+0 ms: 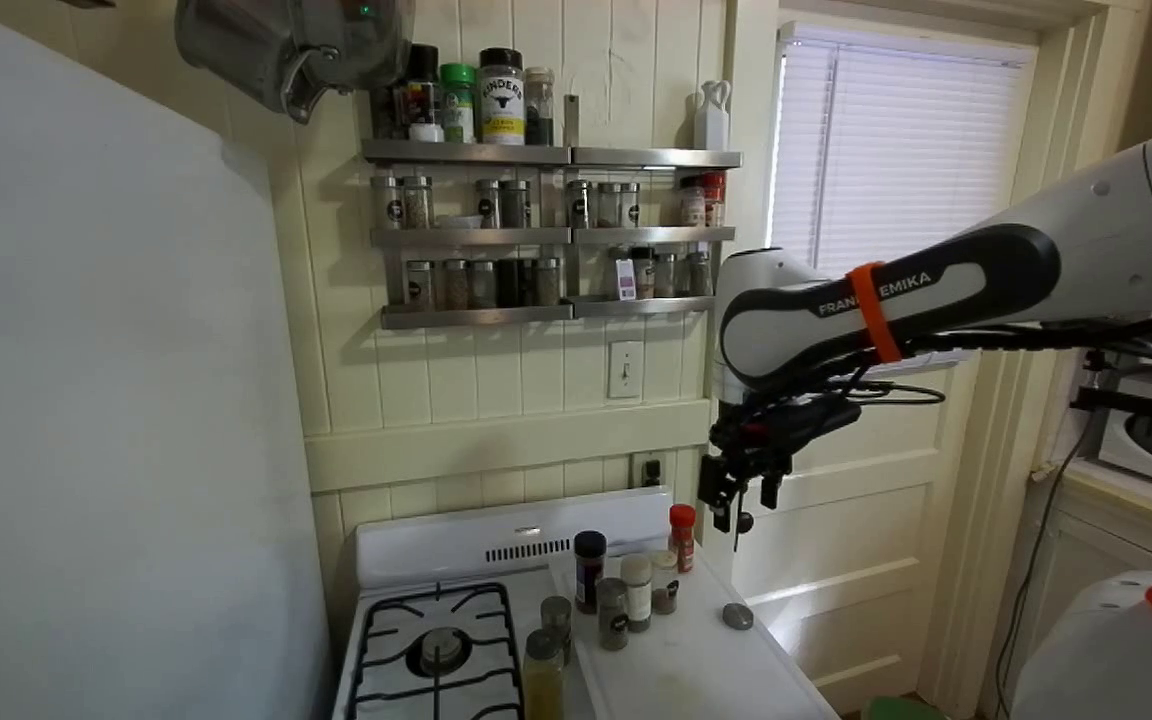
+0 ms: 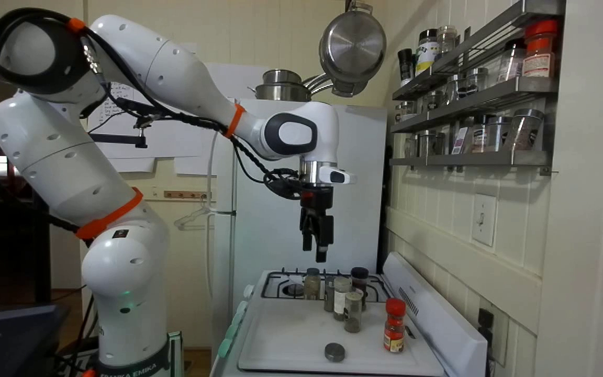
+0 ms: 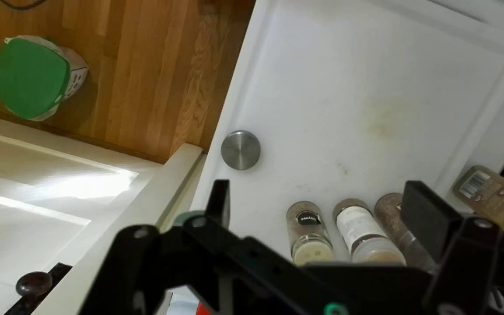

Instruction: Cover the salt cellar

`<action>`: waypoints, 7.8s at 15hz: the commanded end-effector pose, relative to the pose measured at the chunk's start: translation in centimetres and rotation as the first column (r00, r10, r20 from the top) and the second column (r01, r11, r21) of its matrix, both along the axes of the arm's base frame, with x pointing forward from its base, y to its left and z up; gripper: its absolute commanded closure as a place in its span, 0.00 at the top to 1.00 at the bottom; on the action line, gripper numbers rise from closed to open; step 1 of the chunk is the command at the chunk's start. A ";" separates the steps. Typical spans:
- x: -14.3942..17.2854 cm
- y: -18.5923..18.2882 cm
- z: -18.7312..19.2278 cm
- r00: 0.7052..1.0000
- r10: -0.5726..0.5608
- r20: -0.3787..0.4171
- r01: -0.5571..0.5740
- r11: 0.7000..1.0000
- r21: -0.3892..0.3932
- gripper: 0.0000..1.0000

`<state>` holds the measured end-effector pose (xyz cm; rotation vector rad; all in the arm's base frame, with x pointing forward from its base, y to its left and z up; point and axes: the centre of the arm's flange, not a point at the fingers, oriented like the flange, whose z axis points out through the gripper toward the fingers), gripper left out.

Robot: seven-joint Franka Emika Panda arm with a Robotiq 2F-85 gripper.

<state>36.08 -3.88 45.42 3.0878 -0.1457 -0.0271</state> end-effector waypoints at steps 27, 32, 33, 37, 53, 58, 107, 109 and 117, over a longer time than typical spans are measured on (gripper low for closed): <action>-0.1 -6.7 -13.9 0.994 -0.048 0.095 0.045 0.998 0.035 1.00; 0.9 -6.4 -12.8 0.995 -0.066 0.074 0.065 0.998 0.011 1.00; 0.9 -6.2 -13.4 0.996 -0.060 0.063 0.060 0.998 0.000 1.00; 0.8 -5.9 -15.6 0.996 -0.084 0.025 0.084 0.996 0.005 1.00; 2.1 -6.9 -20.2 0.992 -0.089 0.086 0.090 0.996 -0.005 0.69; 2.2 -6.8 -20.9 0.990 -0.090 0.105 0.090 0.996 -0.001 0.87; 9.9 -2.4 -8.3 0.948 0.015 0.319 -0.023 0.999 0.023 0.21; 10.2 -1.9 -8.8 0.950 0.017 0.312 -0.028 0.999 0.034 0.21; 10.4 0.2 -10.8 0.959 0.049 0.280 -0.065 0.997 0.045 0.21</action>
